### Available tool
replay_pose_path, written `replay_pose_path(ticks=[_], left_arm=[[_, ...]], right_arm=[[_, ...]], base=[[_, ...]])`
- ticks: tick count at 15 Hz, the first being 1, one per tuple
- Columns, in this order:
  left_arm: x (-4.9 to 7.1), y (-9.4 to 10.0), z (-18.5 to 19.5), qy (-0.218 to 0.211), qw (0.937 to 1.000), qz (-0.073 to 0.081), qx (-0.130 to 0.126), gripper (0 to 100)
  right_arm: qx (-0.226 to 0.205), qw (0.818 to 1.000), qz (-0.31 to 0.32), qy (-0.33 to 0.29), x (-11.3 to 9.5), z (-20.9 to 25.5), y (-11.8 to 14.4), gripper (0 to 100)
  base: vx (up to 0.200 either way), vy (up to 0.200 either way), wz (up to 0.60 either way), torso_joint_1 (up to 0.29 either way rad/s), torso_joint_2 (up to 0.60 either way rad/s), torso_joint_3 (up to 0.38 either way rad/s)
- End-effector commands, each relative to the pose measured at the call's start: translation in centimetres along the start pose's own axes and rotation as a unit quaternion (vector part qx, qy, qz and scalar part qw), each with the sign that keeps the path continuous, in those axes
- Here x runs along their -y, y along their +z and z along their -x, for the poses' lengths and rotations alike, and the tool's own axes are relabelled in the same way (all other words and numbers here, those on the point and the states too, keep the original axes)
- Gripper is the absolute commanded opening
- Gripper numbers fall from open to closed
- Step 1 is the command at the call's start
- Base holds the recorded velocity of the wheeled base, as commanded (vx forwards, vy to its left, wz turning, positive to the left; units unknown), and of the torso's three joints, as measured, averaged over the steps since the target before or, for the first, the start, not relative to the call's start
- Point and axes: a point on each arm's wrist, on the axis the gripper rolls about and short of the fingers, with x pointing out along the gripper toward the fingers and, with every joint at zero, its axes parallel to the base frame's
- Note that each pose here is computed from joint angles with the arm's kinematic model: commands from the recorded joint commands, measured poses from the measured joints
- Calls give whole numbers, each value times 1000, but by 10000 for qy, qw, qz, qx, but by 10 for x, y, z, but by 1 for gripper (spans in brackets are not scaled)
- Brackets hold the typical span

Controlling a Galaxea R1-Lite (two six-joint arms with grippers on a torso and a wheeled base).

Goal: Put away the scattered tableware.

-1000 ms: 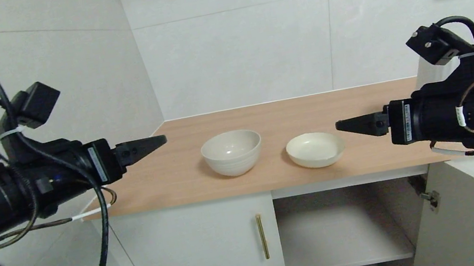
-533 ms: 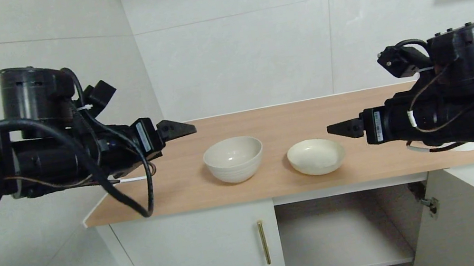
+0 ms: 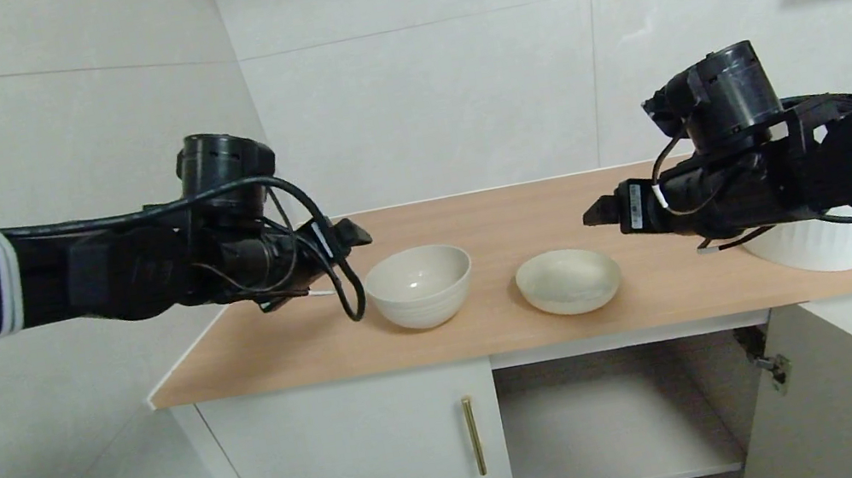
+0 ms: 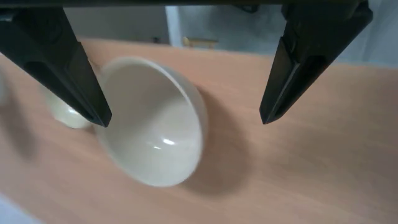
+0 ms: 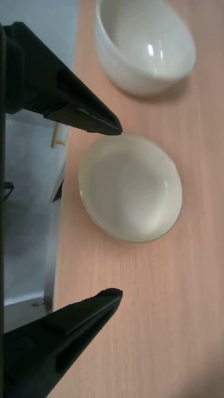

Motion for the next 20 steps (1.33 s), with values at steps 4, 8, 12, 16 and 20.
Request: replay_pose_path(ticks=[4, 8, 12, 16, 20], left_arm=[[4, -26, -43, 118, 9995, -132, -254, 100], [3, -30, -51, 123, 9995, -133, -260, 100], [2, -33, -55, 154, 9993, -140, -303, 0], [2, -32, -54, 156, 9994, -139, -293, 0], [5, -23, -37, 159, 9998, -118, -63, 0]], right_arm=[[-126, 9999, 28, -63, -1, -17, -8, 100], [-126, 9999, 28, -63, -1, -17, -8, 100], [-126, 9999, 28, -63, -1, -16, -8, 100], [-146, 9999, 33, -72, -1, -18, -9, 100], [-174, 9998, 48, -84, -1, -20, -10, 100]], base=[[0, 0, 0, 0, 0, 0], [0, 0, 0, 0, 0, 0], [0, 0, 0, 0, 0, 0], [0, 0, 0, 0, 0, 0], [0, 0, 0, 0, 0, 0]])
